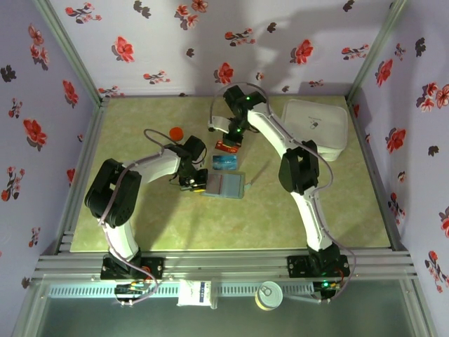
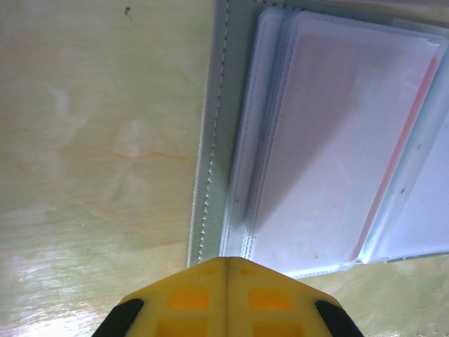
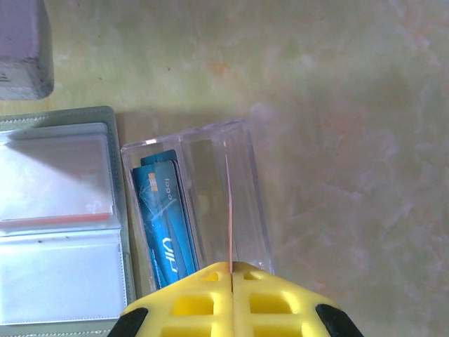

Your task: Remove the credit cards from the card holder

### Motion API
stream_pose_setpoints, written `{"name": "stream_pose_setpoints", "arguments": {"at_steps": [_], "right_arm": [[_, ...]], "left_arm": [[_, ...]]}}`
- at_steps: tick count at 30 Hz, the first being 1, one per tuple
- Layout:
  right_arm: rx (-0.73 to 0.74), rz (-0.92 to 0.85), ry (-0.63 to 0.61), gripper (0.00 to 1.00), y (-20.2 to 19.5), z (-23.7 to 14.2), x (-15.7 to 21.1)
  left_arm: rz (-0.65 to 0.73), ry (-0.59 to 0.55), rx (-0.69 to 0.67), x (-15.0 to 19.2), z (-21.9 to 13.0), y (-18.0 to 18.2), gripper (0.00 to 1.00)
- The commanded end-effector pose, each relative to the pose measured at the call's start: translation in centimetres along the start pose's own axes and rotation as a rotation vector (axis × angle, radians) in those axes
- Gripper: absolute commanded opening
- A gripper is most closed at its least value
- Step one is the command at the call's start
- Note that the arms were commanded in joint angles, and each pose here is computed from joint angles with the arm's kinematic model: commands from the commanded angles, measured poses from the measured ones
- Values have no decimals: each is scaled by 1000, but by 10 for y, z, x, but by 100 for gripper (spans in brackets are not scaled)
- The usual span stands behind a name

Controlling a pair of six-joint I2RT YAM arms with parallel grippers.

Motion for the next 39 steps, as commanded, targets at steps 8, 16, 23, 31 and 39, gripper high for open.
{"name": "stream_pose_setpoints", "arguments": {"at_steps": [8,16,23,31,39], "right_arm": [[50,95,31,0,-17,-6,13],[24,80,36,0,-13,-7,16],[-28,54,47,11,-4,4,17],[125,93,19,24,-24,-7,12],[159,140,-4,21,-24,-13,11]], "left_arm": [[-4,4,12,0,-11,-2,3],[-4,5,10,1,-11,-1,3],[-7,4,11,1,-11,-1,3],[-5,4,12,1,-11,-1,3],[-7,4,15,0,-8,-1,3]]}}
Point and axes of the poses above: each hand's point on the last joint's axis, 136 mm out from that joint toward the fingers, its own z axis out along the fingers, its own y axis along the line the jaws close on, x = y × z, the point moved 4 cm from there along -z, back along the fingers, and after that the axes turned 2 degrees about z, right-handed, at the moved point
